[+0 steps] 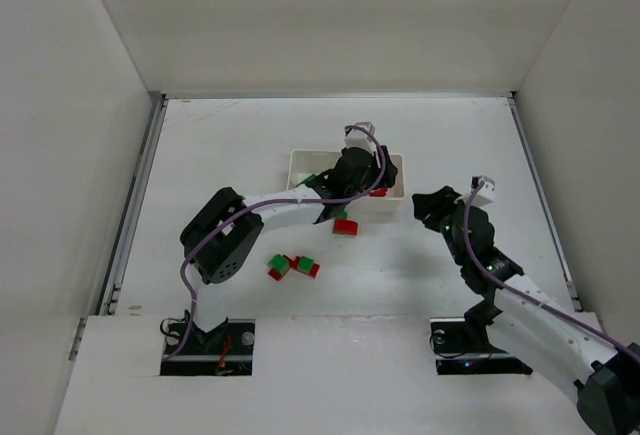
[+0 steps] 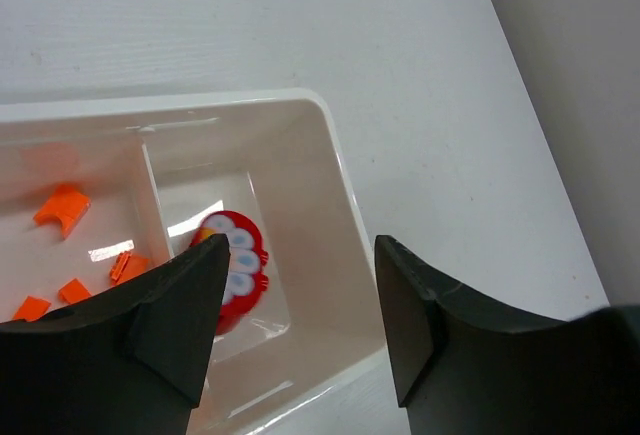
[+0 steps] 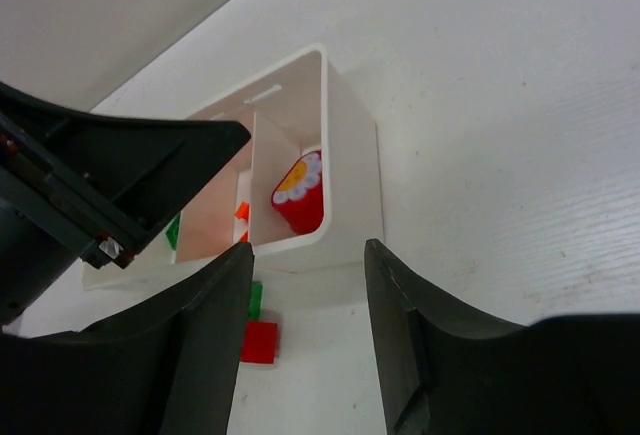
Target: Sort the legos into containers by color
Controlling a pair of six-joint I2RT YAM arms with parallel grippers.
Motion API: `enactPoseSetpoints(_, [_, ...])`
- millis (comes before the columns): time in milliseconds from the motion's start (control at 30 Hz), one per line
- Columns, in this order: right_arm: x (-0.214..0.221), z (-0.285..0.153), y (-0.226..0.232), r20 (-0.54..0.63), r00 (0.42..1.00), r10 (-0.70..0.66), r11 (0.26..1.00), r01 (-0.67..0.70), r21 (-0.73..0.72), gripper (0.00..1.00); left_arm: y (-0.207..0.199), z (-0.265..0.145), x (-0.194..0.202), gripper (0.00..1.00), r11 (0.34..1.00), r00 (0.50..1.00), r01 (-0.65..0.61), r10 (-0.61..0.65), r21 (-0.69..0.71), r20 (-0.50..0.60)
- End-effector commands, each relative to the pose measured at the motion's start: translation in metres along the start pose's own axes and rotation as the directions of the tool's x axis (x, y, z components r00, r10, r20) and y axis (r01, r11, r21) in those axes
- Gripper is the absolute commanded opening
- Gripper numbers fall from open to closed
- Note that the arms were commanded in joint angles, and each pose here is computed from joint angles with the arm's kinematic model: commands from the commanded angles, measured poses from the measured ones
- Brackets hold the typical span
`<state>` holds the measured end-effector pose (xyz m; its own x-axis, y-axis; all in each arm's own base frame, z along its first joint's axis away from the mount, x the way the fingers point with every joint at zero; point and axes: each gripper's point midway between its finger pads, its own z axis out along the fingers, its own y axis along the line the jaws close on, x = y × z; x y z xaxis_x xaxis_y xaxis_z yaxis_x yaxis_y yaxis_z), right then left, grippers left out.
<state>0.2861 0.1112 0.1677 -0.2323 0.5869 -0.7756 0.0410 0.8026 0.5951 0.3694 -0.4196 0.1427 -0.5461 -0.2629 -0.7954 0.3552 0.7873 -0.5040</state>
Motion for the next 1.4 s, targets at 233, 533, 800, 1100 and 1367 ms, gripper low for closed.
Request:
enactPoseSetpoints(233, [0.075, -0.006, 0.089, -0.231, 0.941, -0.247, 0.920, 0.153, -0.361, 0.38, 0.003, -0.088, -0.059, 0.50, 0.998, 0.989, 0.037, -0.043, 0.049, 0.140])
enactPoseSetpoints(533, [0.141, 0.012, 0.093, -0.315, 0.806, -0.501, 0.846, 0.380, -0.375, 0.79, 0.057, -0.153, -0.036, 0.48, 0.995, 0.986, 0.101, -0.099, -0.010, 0.135])
enactPoseSetpoints(800, [0.174, 0.026, 0.093, -0.338, 0.714, -0.614, 0.778, 0.476, -0.409, 0.91, 0.097, -0.177, -0.029, 0.48, 0.985, 0.976, 0.165, -0.155, -0.054, 0.155])
enactPoseSetpoints(1100, [0.196, 0.049, 0.096, -0.291, 0.661, -0.692, 0.715, 0.568, -0.408, 0.94, 0.115, -0.191, -0.028, 0.46, 0.977, 0.966, 0.209, -0.199, -0.046, 0.166])
enactPoseSetpoints(1367, [0.206, 0.050, 0.099, -0.271, 0.658, -0.703, 0.704, 0.586, -0.402, 0.93, 0.126, -0.195, -0.027, 0.44, 0.971, 0.961, 0.232, -0.220, -0.055, 0.167])
